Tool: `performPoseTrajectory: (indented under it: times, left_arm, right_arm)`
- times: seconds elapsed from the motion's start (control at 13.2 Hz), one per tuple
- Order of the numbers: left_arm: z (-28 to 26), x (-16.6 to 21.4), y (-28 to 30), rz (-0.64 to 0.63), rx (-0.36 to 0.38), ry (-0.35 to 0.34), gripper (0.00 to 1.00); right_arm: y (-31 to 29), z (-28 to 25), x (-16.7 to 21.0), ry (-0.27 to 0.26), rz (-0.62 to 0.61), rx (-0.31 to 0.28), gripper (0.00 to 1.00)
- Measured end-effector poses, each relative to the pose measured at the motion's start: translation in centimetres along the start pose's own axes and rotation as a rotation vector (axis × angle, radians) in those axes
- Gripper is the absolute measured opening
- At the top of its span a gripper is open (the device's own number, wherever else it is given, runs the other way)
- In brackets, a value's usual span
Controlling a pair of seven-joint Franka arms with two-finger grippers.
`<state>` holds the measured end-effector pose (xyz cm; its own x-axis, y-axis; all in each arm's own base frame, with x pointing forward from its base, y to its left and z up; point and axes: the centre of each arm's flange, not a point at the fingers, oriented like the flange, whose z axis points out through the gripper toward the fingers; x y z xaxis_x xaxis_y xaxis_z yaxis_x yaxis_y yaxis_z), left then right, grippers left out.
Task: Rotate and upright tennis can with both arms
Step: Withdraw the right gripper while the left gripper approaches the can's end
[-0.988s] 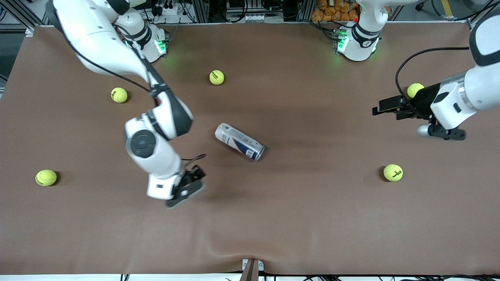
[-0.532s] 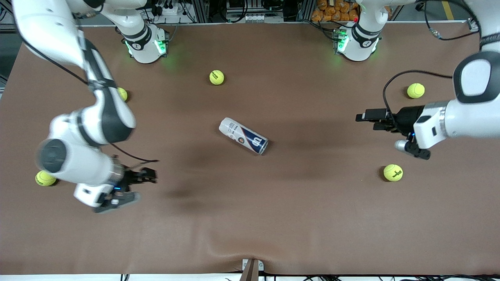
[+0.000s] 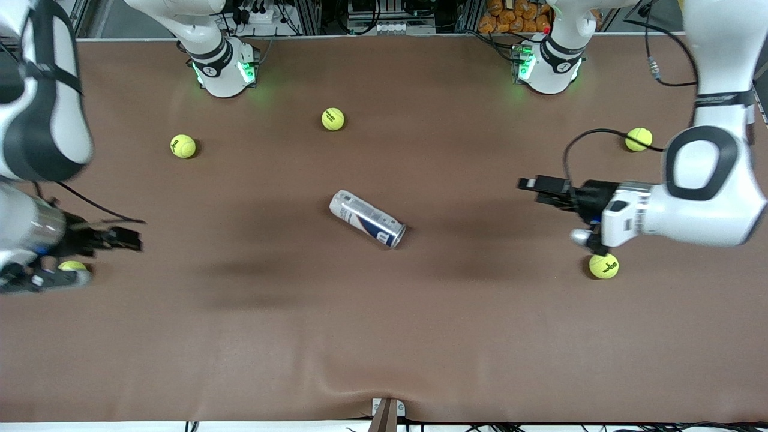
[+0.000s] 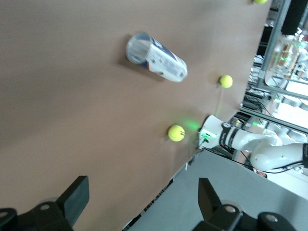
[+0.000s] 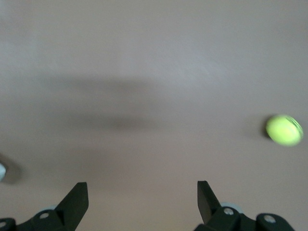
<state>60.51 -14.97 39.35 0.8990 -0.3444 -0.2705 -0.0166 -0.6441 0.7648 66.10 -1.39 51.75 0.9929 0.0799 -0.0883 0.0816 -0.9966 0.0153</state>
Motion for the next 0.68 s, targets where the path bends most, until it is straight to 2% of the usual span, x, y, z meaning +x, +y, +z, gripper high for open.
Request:
performPoseTrajectory:
  times: [0.23,0.38,0.68]
  left_arm:
    - [4.5,2.6,-0.2,-0.005,-0.026,-0.007,1.00]
    - [5.6,4.1,-0.1,0.001,-0.049,-0.003,1.00]
    - [6.4,6.2,0.2,0.021,-0.047,0.027,1.00]
  right_arm:
    - [2.7,-4.4,-4.1,-0.005,0.066,-0.029,1.00]
    - [4.6,-6.7,-6.8,-0.021,0.106,-0.025,1.00]
    - [5.5,-10.3,-10.3,-0.005,0.137,-0.016,1.00]
